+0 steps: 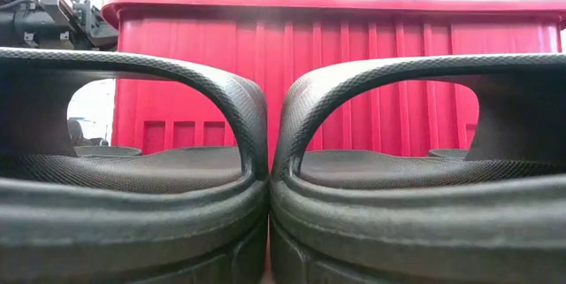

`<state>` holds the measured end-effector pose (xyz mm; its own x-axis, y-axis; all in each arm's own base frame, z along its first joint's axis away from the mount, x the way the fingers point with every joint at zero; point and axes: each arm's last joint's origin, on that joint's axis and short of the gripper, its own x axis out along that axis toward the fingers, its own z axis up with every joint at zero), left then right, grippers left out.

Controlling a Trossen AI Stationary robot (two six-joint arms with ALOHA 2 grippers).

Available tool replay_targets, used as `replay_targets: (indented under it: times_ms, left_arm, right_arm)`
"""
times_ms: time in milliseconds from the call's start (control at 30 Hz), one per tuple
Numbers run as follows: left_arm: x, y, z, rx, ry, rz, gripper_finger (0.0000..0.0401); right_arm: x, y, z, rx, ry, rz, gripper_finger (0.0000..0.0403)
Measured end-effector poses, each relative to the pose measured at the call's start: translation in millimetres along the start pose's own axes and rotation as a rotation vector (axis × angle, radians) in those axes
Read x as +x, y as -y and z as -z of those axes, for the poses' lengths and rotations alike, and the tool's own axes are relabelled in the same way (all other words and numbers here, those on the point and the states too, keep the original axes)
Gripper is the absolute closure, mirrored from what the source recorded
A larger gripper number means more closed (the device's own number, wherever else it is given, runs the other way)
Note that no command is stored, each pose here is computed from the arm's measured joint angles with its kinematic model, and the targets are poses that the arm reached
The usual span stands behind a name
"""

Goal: Pick and place slides into bin
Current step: Adjust the red bin on the table

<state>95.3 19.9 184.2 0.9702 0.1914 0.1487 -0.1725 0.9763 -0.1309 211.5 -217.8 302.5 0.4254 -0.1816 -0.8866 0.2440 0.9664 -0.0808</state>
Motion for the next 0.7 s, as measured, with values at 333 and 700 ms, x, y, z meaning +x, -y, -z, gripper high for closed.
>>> replay_targets:
  times_ms: [333, 700]
  left_arm:
    - [0, 0, 0, -0.024, 0.004, 0.001, 0.0377]
    - [0, 0, 0, -0.025, 0.003, 0.001, 0.0377]
  right_arm:
    - [-20, -29, 12, 0.05, -0.038, -0.108, 0.0401]
    - [-15, -48, 22, 0.048, 0.003, -0.016, 0.0403]
